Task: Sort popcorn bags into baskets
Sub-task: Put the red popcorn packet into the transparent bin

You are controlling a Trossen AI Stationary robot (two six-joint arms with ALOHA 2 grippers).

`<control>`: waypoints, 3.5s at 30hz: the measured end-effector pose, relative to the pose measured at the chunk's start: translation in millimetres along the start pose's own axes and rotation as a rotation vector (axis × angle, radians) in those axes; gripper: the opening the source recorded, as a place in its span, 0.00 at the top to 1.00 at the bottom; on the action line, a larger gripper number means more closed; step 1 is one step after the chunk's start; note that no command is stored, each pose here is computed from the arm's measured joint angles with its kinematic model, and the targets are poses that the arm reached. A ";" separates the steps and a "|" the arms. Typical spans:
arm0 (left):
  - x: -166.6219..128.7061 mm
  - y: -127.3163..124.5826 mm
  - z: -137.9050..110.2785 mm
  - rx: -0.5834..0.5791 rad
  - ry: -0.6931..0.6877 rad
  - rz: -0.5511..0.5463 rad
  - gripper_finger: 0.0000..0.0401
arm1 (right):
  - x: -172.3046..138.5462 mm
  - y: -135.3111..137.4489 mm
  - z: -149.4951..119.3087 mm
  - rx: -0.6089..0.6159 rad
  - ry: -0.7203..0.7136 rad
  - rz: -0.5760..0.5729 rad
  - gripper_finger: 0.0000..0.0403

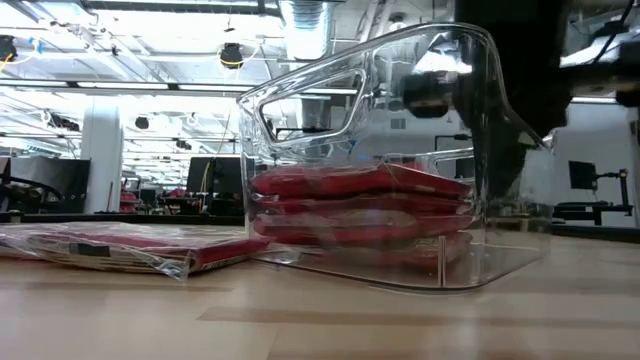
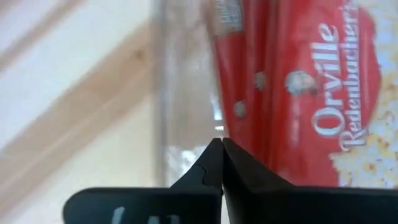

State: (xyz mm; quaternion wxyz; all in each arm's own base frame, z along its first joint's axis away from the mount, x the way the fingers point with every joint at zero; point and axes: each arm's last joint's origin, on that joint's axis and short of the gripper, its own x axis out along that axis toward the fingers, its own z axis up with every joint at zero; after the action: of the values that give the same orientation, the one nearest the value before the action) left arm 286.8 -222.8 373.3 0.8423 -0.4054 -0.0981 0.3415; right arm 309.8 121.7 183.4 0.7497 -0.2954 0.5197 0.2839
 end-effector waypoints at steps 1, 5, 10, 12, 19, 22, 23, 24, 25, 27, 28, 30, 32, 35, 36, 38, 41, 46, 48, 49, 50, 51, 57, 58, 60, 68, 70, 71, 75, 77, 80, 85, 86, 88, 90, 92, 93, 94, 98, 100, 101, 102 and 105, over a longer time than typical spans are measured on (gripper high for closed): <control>0.0 0.2 0.0 -0.001 0.000 0.001 0.45 | 1.5 2.2 3.4 -0.022 -0.016 -0.004 0.94; 3.9 0.6 0.5 -0.015 0.013 0.010 0.45 | 8.9 11.4 12.3 -0.083 -0.043 -0.008 0.91; 9.8 1.7 -0.5 -0.013 0.080 0.028 0.45 | 21.7 14.3 18.9 -0.101 -0.067 0.003 0.92; 12.8 2.2 -0.9 -0.015 0.103 0.037 0.45 | 23.4 13.0 19.6 -0.101 -0.072 -0.006 0.93; 17.0 3.4 -3.6 -0.021 0.162 0.054 0.45 | 32.1 10.6 16.7 -0.080 -0.070 0.050 0.95; 16.7 5.4 -5.5 -0.008 0.191 0.060 0.45 | 32.4 9.2 17.1 -0.078 -0.078 0.039 0.94; 17.1 7.7 -7.9 -0.007 0.201 0.064 0.45 | 32.7 8.0 16.9 -0.075 -0.079 0.031 0.93; 17.7 11.1 -10.8 -0.014 0.208 0.072 0.45 | 32.9 6.7 16.7 -0.067 -0.076 0.016 0.93; 18.2 15.3 -14.2 -0.026 0.212 0.083 0.45 | 32.8 5.8 16.6 -0.052 -0.065 -0.008 0.93; 19.2 22.8 -20.2 -0.066 0.208 0.100 0.45 | 30.1 5.3 15.4 -0.038 -0.042 -0.026 0.93; 19.7 26.0 -22.7 -0.091 0.203 0.107 0.45 | 25.1 5.1 15.8 -0.037 -0.039 -0.025 0.94; 19.7 32.2 -27.2 -0.117 0.200 0.119 0.45 | 15.4 5.2 16.2 -0.043 -0.026 -0.030 0.95; 19.8 34.5 -28.5 -0.124 0.198 0.125 0.45 | 0.7 5.0 18.9 -0.045 -0.028 -0.053 0.96; 19.9 35.3 -28.7 -0.123 0.192 0.123 0.45 | -40.1 -1.4 28.5 0.020 -0.154 -0.115 0.97; 20.0 35.3 -28.6 -0.122 0.183 0.121 0.45 | -49.7 -3.0 27.7 0.075 -0.184 -0.122 0.97; 20.1 34.9 -27.8 -0.123 0.158 0.113 0.45 | -61.3 -9.4 22.4 0.278 -0.221 -0.127 0.96; 20.2 34.7 -27.6 -0.127 0.151 0.110 0.45 | -80.9 -23.6 6.8 0.647 -0.237 -0.173 0.97; 20.2 34.5 -27.7 -0.131 0.150 0.109 0.45 | -84.3 -23.7 -15.2 0.965 -0.093 -0.144 0.98; 20.8 34.5 -27.4 -0.125 0.148 0.109 0.45 | -80.2 -19.8 -17.4 1.033 -0.036 -0.130 0.97; 21.5 34.7 -27.2 -0.124 0.146 0.111 0.45 | -76.4 -16.8 -17.2 1.060 -0.004 -0.125 0.97; 21.5 34.8 -27.2 -0.120 0.146 0.111 0.45 | -70.4 -14.6 -16.8 1.085 0.033 -0.131 0.96; 21.5 34.9 -27.2 -0.117 0.146 0.111 0.45 | -63.4 -12.5 -14.8 1.102 0.057 -0.128 0.96; 21.6 34.9 -27.2 -0.110 0.147 0.111 0.45 | -28.8 -1.5 -2.4 1.169 0.140 -0.014 0.99; 21.6 35.0 -27.3 -0.112 0.150 0.112 0.45 | -24.3 -1.4 -0.8 1.177 0.140 0.004 0.99; 21.6 35.0 -27.3 -0.114 0.152 0.113 0.45 | -18.6 -2.4 0.4 1.218 0.144 0.024 0.98; 21.6 34.9 -27.3 -0.114 0.152 0.113 0.45 | 2.2 -4.4 1.0 1.294 0.211 0.087 0.99; 21.6 34.8 -27.4 -0.103 0.152 0.111 0.45 | 5.4 -3.7 3.3 1.299 0.210 0.079 0.99; 21.6 34.6 -27.4 -0.097 0.153 0.110 0.45 | 6.7 -2.5 3.6 1.299 0.218 0.082 0.98; 22.5 34.9 -27.1 -0.082 0.152 0.111 0.45 | 15.6 -2.9 3.9 1.315 0.251 0.057 0.97; 23.0 35.0 -27.0 -0.082 0.150 0.112 0.45 | 23.3 -3.6 2.6 1.326 0.273 0.047 0.99; 25.8 34.8 -26.2 -0.091 0.141 0.115 0.45 | 33.9 -8.1 3.6 1.349 0.255 0.091 0.99; 32.2 37.1 -25.7 -0.068 0.127 0.126 0.45 | 18.8 -11.9 -1.7 1.322 0.339 0.031 0.98; 33.5 37.2 -25.3 -0.067 0.124 0.128 0.45 | 14.5 -13.4 0.0 1.311 0.333 0.013 0.98; 35.8 37.5 -24.6 -0.056 0.118 0.131 0.45 | 9.8 -16.0 3.7 1.313 0.309 0.006 0.99; 38.0 37.3 -24.1 -0.052 0.116 0.133 0.45 | 6.5 -17.8 7.4 1.313 0.294 0.009 0.99; 39.9 37.5 -23.6 -0.050 0.114 0.137 0.45 | 4.8 -18.6 9.2 1.316 0.283 0.018 0.98; 40.4 37.6 -23.5 -0.049 0.113 0.138 0.45 | 5.9 -18.1 8.9 1.320 0.291 0.029 0.97; 40.6 37.6 -23.4 -0.045 0.113 0.138 0.45 | 7.2 -17.5 8.2 1.321 0.302 0.034 0.97; 41.8 38.0 -23.2 -0.040 0.116 0.143 0.45 | 11.2 -17.3 9.0 1.337 0.307 0.050 0.99; 42.3 37.9 -23.5 -0.045 0.132 0.147 0.45 | 12.1 -16.1 10.1 1.335 0.305 0.058 0.99; 42.4 38.0 -23.9 -0.046 0.147 0.150 0.45 | 14.3 -15.5 11.2 1.335 0.307 0.059 0.98; 42.9 38.1 -24.2 -0.044 0.163 0.155 0.45 | 18.1 -15.0 11.6 1.341 0.314 0.066 0.98; 44.2 38.7 -25.2 -0.032 0.212 0.168 0.45 | 28.3 -10.2 12.8 1.331 0.341 0.081 0.97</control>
State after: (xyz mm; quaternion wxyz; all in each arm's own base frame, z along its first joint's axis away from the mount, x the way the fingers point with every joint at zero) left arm 311.8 -192.4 322.9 0.8098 -0.4593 0.0205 0.3644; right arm 333.5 127.8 161.8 0.6680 0.2072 0.7049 -0.1185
